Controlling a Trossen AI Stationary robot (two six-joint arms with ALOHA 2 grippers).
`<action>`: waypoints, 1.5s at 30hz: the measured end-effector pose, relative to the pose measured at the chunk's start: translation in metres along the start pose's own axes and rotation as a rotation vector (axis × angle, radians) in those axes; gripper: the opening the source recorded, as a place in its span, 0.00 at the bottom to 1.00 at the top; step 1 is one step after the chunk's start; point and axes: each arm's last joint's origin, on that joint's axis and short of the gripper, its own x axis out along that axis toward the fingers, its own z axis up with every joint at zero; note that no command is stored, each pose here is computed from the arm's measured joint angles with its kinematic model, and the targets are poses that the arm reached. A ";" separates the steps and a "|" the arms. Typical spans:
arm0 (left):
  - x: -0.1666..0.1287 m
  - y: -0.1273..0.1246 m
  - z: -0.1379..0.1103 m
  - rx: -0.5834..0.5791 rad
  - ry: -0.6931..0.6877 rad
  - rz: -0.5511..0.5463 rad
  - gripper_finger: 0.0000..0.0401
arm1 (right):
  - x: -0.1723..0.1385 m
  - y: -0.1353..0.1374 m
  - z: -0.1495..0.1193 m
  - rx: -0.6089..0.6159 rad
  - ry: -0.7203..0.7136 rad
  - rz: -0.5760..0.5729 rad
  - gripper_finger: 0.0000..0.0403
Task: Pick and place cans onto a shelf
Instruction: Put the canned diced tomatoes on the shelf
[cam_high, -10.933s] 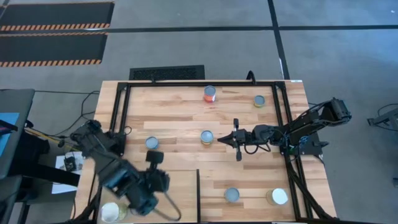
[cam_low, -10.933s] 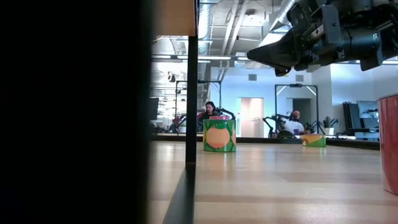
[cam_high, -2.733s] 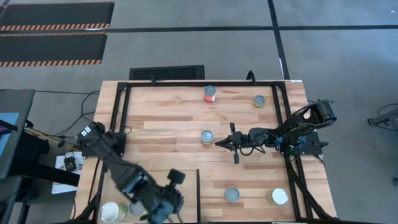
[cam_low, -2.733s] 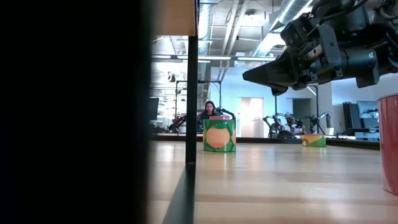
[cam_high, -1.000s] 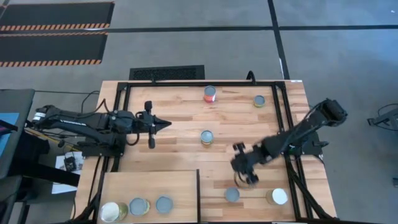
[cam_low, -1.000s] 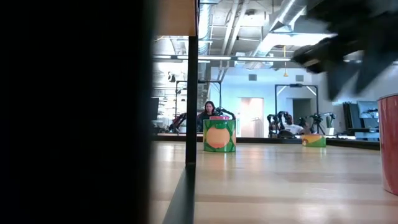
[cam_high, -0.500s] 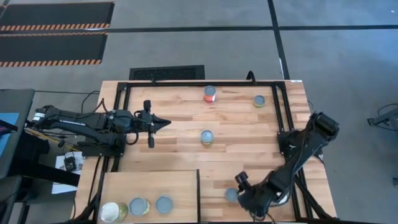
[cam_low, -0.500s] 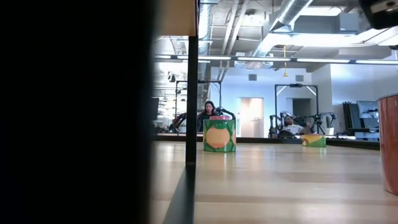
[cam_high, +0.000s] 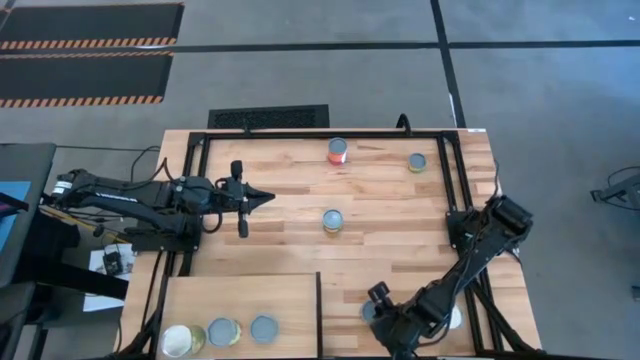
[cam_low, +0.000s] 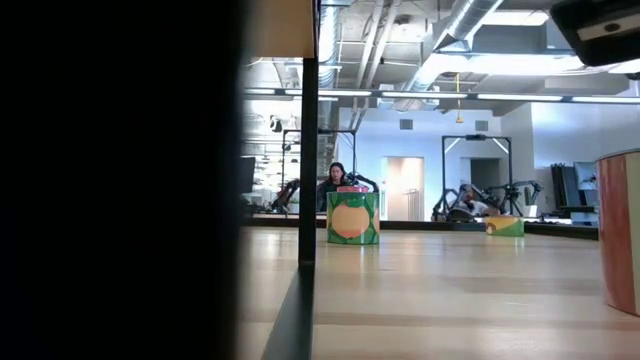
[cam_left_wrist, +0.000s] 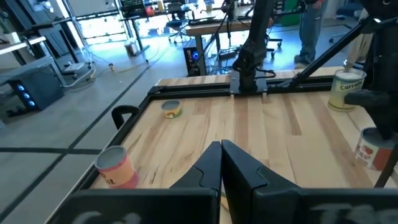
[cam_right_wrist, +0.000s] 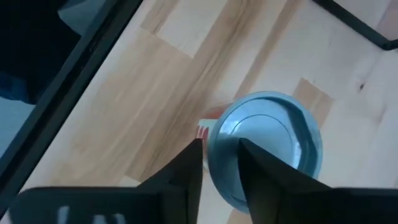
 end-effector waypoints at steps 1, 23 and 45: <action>0.000 0.000 0.000 -0.006 0.000 0.000 0.00 | 0.001 -0.002 0.000 0.004 0.002 0.004 0.27; 0.000 0.000 0.000 -0.015 0.001 0.000 0.00 | -0.170 -0.066 0.057 0.117 -0.517 -0.020 0.05; 0.000 0.000 -0.001 -0.003 0.009 0.000 0.00 | -0.090 -0.084 0.157 -0.322 -0.481 0.037 0.05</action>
